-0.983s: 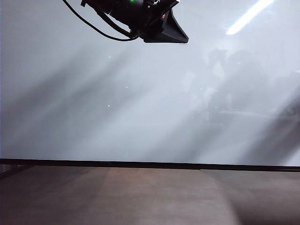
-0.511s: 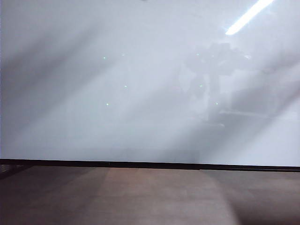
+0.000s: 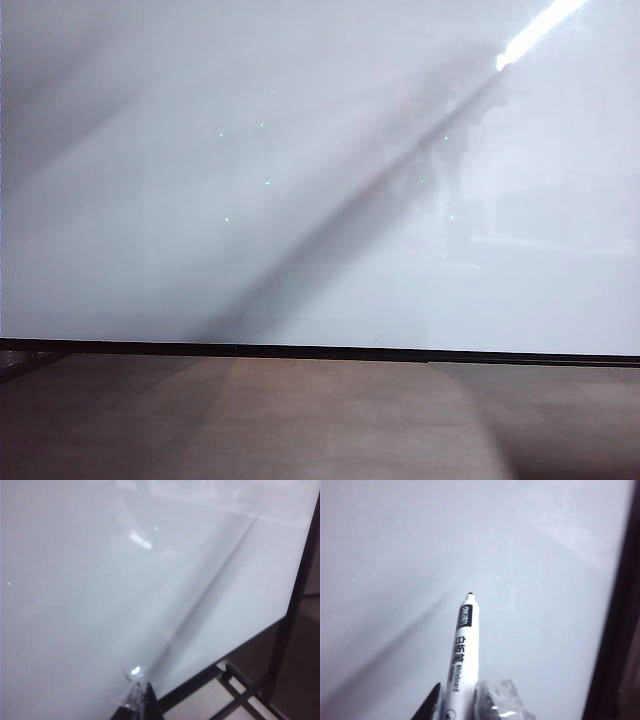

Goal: Reach to the right to find the marker pen, pick it up, and write the number 1 on the whiteboard.

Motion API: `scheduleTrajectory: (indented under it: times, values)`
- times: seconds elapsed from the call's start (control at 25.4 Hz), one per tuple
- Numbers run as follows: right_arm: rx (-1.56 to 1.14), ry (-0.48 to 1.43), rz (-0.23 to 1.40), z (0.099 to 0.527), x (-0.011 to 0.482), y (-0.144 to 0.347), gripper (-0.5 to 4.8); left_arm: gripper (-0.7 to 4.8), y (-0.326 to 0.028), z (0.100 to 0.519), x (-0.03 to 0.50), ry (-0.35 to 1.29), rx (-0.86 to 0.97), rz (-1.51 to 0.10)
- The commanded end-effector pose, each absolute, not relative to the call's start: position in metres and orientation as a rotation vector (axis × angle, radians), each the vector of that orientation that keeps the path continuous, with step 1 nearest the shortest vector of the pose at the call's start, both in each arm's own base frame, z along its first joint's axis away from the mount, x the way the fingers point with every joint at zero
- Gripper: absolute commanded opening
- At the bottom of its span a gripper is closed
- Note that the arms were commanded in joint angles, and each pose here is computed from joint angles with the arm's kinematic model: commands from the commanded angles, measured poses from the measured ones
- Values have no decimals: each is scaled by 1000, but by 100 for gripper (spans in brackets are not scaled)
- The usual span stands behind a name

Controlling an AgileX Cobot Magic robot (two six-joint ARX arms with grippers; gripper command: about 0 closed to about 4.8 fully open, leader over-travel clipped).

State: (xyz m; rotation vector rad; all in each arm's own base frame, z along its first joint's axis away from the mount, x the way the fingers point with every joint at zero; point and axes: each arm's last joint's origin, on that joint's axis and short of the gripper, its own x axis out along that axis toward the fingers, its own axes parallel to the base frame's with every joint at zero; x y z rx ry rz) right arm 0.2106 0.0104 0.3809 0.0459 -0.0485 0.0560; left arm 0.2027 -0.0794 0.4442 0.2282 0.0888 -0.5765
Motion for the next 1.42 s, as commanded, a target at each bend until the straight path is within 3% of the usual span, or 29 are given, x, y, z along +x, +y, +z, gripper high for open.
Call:
scheduleTrajectory:
  times: [0.04,0.28,0.63,0.94,1.42]
  values:
    - [20,-73,89,402,205,27,-6,-5,-80,450,197,48,212,-650]
    - [-45,-115,112,436,208,46,-6,-5,-80,452,197,56,128,-651]
    - [-183,-60,47,465,252,53,-6,-5,-86,454,206,35,24,-733]
    - [-242,25,-10,461,294,60,-6,-5,-91,445,218,83,23,-731]
    - [-244,21,-41,454,309,58,-6,-5,-100,441,225,69,60,-743]
